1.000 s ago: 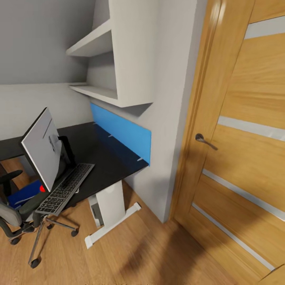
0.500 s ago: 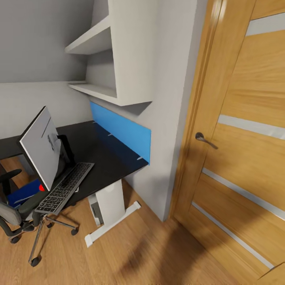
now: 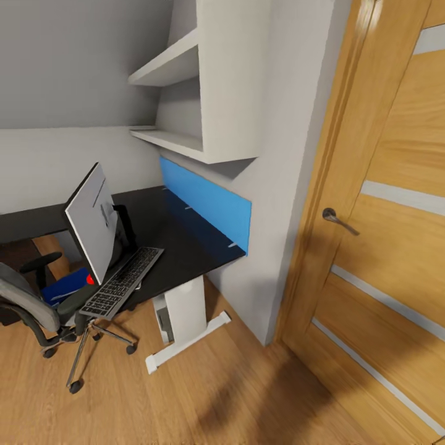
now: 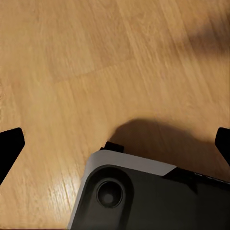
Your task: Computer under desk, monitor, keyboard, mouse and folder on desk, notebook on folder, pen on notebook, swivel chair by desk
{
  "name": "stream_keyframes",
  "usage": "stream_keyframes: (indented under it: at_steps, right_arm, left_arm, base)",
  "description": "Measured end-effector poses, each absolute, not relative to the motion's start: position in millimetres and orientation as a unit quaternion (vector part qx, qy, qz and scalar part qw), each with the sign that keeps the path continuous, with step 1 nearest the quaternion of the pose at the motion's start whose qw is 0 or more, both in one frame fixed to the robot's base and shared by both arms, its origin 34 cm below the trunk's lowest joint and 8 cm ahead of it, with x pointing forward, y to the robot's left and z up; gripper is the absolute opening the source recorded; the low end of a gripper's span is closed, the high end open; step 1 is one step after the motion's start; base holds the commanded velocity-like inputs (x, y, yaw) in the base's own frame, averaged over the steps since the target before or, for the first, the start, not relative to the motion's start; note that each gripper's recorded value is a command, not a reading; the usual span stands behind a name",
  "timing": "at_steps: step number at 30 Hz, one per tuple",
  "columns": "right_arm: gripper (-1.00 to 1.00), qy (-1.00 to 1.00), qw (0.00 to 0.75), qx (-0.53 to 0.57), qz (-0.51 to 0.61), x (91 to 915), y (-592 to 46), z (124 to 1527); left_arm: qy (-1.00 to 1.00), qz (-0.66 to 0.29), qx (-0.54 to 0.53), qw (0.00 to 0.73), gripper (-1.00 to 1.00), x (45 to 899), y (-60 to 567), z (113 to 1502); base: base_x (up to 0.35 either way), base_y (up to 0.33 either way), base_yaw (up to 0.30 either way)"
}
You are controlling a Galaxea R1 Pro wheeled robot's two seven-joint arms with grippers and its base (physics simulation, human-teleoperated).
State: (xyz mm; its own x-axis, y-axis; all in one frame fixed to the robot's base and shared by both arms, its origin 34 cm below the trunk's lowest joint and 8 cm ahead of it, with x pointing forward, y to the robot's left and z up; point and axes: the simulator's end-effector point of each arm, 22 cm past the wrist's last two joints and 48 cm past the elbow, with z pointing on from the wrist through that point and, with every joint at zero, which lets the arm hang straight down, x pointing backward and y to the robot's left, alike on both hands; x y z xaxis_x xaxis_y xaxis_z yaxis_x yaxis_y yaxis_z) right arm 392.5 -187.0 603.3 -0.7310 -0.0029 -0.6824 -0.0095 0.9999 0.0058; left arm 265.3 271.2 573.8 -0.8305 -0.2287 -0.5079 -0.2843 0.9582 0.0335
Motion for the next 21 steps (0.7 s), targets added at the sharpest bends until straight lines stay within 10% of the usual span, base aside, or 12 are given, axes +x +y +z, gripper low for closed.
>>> stream_keyframes:
  at_steps: [21]
  right_arm:
    - [1.0,0.931,0.366,-0.005,0.005,391.7,-187.4,603.1]
  left_arm:
    - [0.949,0.059,-0.133,0.278,1.0,272.6,277.8,578.7]
  base:
    - [-0.181,0.107,0.009]
